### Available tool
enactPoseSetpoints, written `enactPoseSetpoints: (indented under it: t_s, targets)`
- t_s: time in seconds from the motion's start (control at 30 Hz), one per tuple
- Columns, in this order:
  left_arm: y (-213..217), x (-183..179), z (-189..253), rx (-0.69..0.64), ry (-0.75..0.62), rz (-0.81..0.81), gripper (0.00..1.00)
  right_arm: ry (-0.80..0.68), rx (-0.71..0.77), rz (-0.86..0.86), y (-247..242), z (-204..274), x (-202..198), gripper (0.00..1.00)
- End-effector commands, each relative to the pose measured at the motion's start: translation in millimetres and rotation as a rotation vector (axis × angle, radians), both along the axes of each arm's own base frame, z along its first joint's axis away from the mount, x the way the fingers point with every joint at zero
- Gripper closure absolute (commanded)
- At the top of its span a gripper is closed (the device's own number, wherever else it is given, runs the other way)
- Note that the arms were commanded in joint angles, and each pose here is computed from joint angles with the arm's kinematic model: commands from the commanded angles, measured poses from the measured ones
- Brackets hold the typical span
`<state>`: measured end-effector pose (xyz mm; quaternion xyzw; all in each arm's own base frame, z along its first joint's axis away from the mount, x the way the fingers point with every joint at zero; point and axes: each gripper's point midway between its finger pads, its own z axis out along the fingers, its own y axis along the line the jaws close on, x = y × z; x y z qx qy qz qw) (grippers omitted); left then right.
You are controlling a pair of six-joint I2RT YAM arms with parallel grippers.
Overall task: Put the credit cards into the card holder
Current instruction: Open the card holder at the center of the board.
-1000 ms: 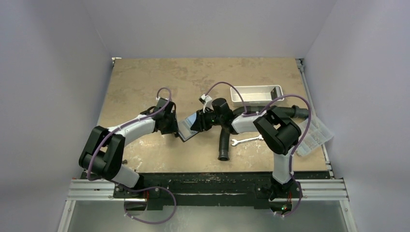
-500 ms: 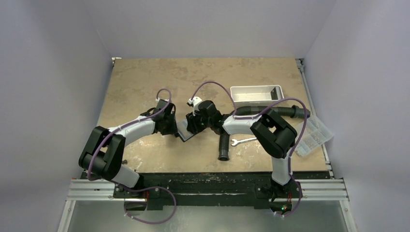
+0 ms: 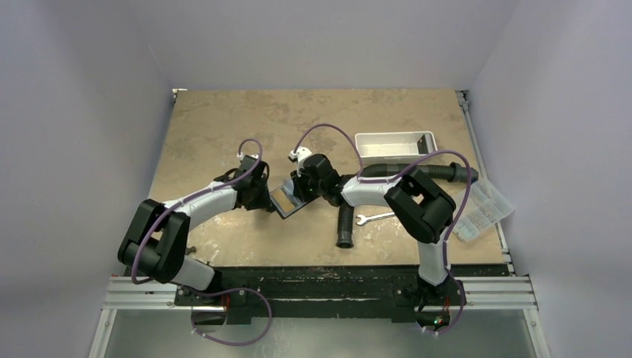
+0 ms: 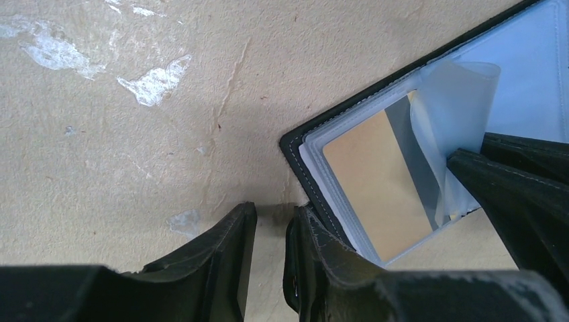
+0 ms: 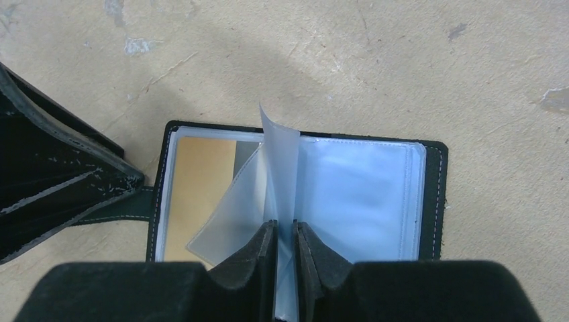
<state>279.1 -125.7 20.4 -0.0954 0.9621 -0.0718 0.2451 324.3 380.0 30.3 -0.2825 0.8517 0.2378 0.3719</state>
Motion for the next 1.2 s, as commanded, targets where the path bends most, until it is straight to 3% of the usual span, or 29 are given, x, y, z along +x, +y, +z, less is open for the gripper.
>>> enactPoseSetpoints:
  t_s: [0.0,0.17,0.3,0.57,0.77,1.03,1.17]
  targets:
    - [-2,6,18,-0.031,-0.043,-0.002,0.69,0.023,0.018,0.0,-1,0,-3,0.79]
    - [-24,29,56,-0.155,-0.138,-0.011,0.68,0.024,0.047,0.004,0,5,-5,0.77]
    - [-33,49,72,-0.183,-0.198,-0.01,0.67,0.041,0.079,0.013,0,8,-4,0.77]
    - [-55,49,38,-0.288,-0.095,0.005,0.8,0.039,0.091,0.009,-4,12,-3,0.76]
    - [-51,37,34,-0.31,-0.103,0.035,0.81,0.038,0.097,0.01,-5,13,-2,0.75]
    - [-80,42,21,-0.447,-0.076,-0.023,0.85,0.041,0.107,0.018,-3,15,-4,0.74]
    - [-85,51,31,-0.472,-0.116,-0.028,0.85,0.027,0.156,-0.004,-10,30,-1,0.66]
